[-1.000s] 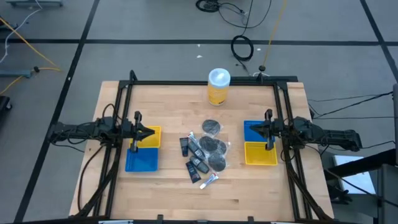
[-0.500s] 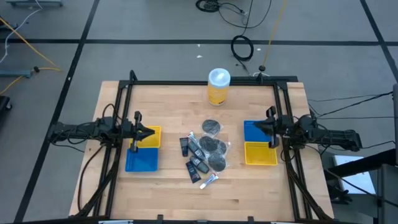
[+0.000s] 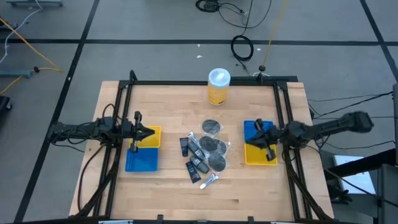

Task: Pick & Place Travel size toiletries
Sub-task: Put the bottom white toothpaste into the right yellow bin

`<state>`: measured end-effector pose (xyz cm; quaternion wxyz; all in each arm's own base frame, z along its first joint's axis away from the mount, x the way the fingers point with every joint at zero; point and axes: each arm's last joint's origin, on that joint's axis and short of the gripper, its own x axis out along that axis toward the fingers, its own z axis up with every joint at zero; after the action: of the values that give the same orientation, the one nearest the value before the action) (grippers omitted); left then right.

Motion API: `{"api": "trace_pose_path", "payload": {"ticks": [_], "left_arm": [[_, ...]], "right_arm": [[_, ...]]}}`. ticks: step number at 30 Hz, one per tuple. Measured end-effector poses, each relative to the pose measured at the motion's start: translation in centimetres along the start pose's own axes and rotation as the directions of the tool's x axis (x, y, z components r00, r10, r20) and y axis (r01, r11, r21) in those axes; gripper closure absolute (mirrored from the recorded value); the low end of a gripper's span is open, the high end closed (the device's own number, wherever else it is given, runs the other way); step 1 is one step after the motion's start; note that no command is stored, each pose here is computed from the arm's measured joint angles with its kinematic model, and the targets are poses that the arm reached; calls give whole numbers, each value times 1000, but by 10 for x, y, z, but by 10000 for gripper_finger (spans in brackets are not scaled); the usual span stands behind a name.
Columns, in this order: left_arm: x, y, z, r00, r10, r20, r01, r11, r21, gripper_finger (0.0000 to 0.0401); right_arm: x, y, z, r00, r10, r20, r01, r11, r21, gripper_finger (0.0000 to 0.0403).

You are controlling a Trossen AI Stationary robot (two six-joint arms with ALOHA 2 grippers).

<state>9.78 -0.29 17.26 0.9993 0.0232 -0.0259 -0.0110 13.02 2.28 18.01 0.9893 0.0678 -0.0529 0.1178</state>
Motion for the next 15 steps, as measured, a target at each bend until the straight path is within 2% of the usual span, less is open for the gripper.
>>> {"api": "trace_pose_path", "payload": {"ticks": [3, 6, 9, 12, 15], "left_arm": [[0, 0, 0, 1000, 0, 0, 0, 1000, 12, 375], [0, 0, 0, 1000, 0, 0, 0, 999, 34, 375], [0, 0, 0, 1000, 0, 1, 0, 999, 35, 375], [0, 0, 0, 1000, 0, 1, 0, 1000, 22, 375], [0, 0, 1, 1000, 0, 10, 0, 1000, -1, 375]], "right_arm": [[11, 4, -18, 991, -15, -131, 9, 999, -44, 403], [24, 8, -34, 958, -30, -284, 5, 996, -87, 399], [50, 15, -32, 948, -6, -317, -29, 994, -106, 383], [73, 22, -41, 911, 14, -413, -66, 991, -112, 359], [102, 33, -39, 904, 46, -425, -111, 985, -129, 328]]}}
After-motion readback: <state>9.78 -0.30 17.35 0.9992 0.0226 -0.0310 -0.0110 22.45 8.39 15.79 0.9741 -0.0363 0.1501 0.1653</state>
